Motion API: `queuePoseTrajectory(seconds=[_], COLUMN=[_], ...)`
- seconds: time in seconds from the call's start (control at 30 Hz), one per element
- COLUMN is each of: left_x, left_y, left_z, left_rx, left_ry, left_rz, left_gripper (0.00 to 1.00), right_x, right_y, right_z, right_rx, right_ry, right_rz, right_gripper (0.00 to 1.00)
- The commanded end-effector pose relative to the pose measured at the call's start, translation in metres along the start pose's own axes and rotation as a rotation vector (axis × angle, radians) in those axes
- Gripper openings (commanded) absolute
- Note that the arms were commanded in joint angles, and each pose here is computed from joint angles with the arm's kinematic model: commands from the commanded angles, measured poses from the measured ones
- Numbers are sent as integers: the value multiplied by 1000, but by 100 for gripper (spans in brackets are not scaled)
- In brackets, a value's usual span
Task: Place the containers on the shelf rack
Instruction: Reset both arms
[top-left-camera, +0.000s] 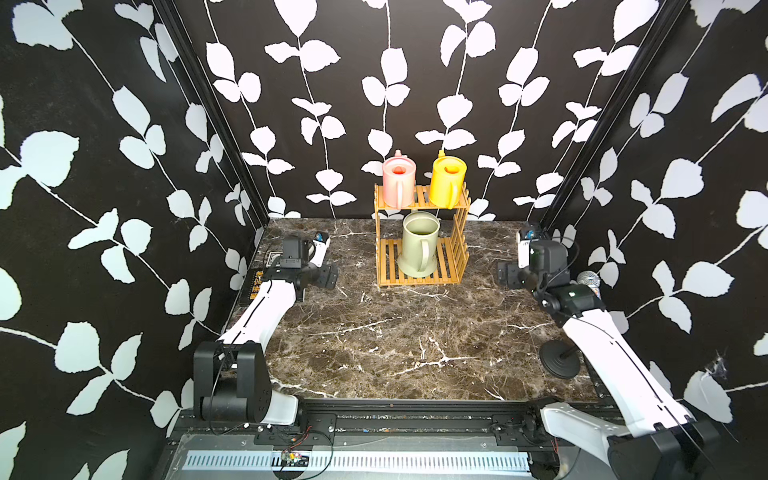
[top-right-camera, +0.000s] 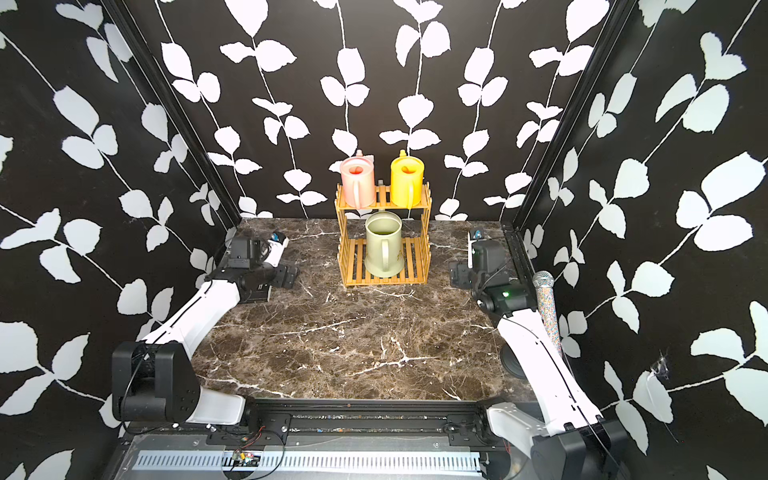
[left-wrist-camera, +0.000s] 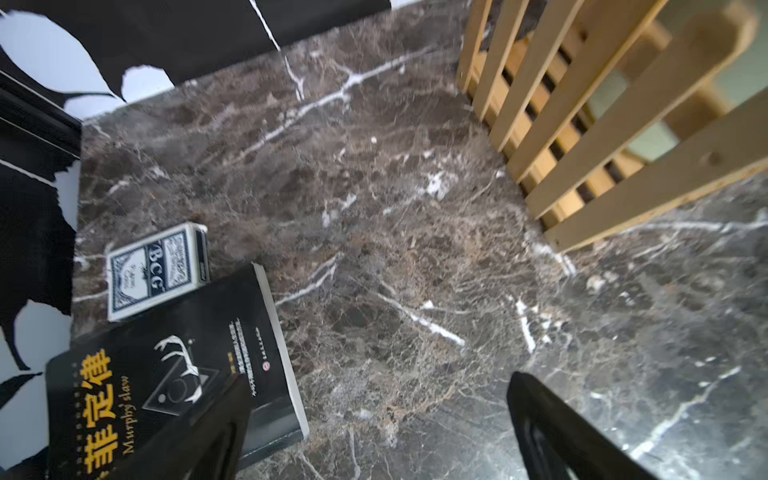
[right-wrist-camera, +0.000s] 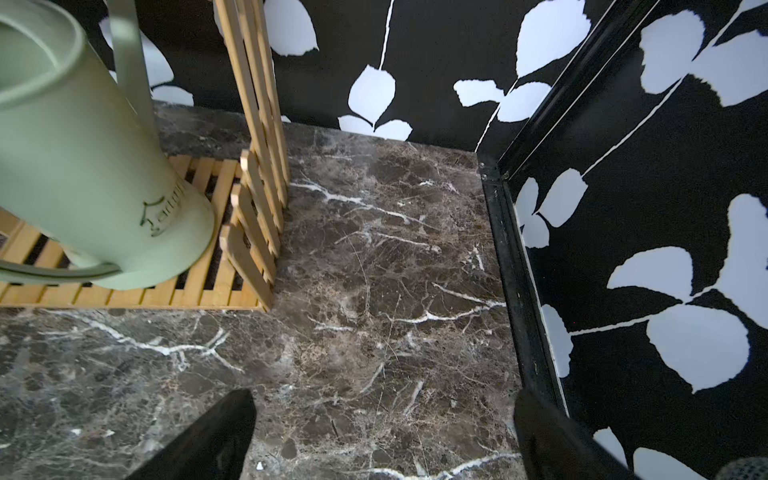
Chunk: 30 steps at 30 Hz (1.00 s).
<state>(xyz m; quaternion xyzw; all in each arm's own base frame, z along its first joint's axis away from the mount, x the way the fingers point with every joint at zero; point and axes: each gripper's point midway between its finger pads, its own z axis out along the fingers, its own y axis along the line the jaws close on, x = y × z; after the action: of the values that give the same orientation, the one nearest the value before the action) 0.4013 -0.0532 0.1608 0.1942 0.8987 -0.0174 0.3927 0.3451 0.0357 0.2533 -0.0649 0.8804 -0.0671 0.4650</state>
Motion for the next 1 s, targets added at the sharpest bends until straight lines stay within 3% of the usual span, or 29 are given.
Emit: queuePoseTrajectory(seconds=[0.0,0.57,0.97], left_x=[-14,26,41], left_y=[7,0,17], left_z=[-1,38,43], left_rx=[-33,-17,-116], left_ry=[-111,-241,-347], left_rz=[43,-36,-102], left_gripper=[99,99,99], right_x=[-8,84,95], right_y=[-7,-16,-25], right_z=[7,57,79], right_rx=[43,129,161], right_ry=[-108,-84,-126], right_rz=[-33,-42,-34], right_gripper=[99,99,99])
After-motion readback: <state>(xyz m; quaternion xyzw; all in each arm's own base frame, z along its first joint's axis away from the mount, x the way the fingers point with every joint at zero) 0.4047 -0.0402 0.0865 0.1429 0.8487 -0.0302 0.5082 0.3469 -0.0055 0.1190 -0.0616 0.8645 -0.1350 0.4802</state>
